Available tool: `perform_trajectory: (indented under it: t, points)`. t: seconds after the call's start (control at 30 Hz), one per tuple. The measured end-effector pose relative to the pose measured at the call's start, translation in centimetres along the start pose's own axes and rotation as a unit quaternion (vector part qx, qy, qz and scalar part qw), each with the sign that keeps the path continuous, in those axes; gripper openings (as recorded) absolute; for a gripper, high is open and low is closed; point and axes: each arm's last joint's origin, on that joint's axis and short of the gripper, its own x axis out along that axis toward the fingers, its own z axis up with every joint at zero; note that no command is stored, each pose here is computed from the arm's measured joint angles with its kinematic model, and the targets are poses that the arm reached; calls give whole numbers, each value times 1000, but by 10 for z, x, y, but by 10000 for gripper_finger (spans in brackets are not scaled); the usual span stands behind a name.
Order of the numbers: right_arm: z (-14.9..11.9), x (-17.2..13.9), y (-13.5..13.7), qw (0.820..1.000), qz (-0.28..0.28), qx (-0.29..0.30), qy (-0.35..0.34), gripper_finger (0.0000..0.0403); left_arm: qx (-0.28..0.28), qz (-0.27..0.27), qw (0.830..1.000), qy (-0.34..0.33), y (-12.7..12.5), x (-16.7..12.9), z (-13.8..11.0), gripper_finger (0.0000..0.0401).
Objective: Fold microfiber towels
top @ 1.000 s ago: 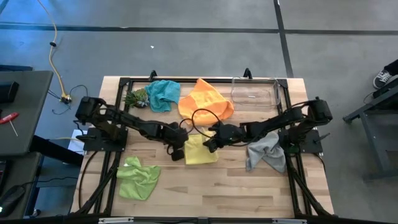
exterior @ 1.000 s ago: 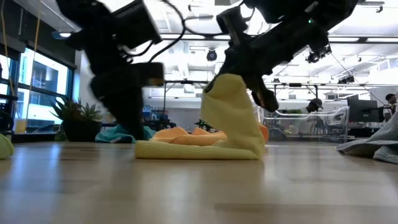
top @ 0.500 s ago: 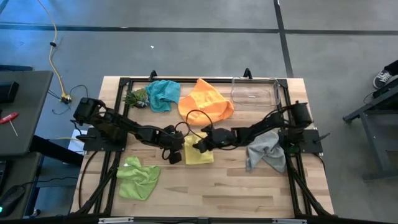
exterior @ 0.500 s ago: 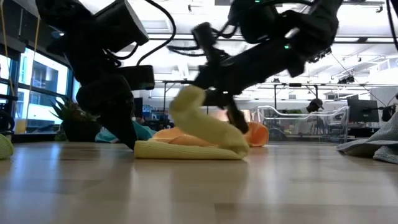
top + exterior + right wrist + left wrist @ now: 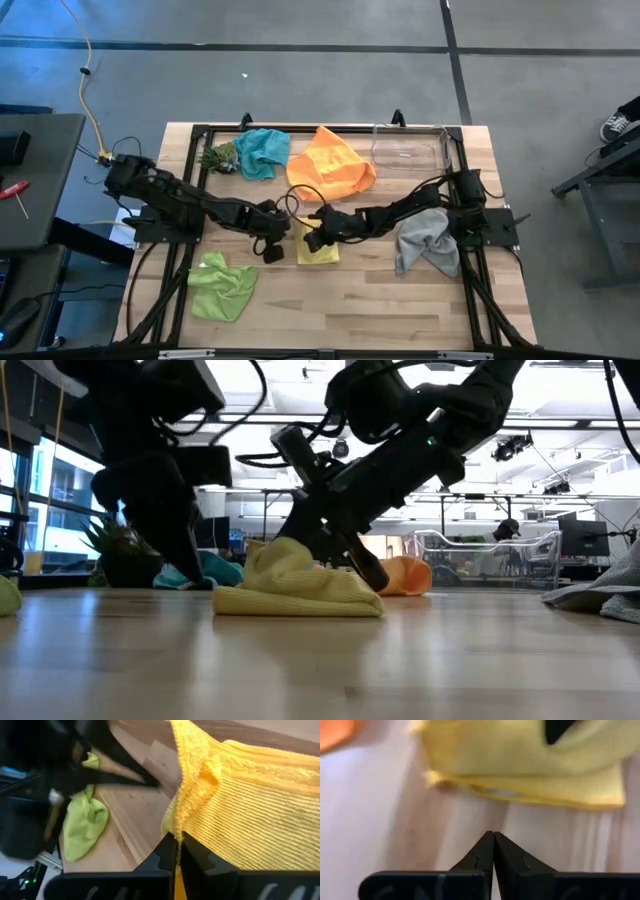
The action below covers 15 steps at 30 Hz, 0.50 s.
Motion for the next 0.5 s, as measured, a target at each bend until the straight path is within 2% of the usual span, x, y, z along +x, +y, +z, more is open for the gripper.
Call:
perform_trajectory:
  t: [0.1, 0.2, 0.3, 0.4, 0.5]
  points:
    - [0, 0, 2, 1000, 10, 0, 0, 9, 5, 14, 1000, -14, 2, -11, 2, 0]
    - [2, 0, 5, 1000, 31, -1, -3, 33, 1, 22, 999, -32, 5, -19, 5, 0]
    - [3, -1, 7, 999, 40, -4, -6, 76, -2, 26, 999, -38, 7, -27, 5, 0]
    - [7, -5, 9, 999, 40, -35, -3, 125, -1, 33, 999, -34, 9, -34, 2, 0]
    - [17, -16, 11, 998, 19, -57, 4, 167, -1, 39, 999, -32, 12, -41, 1, 0]
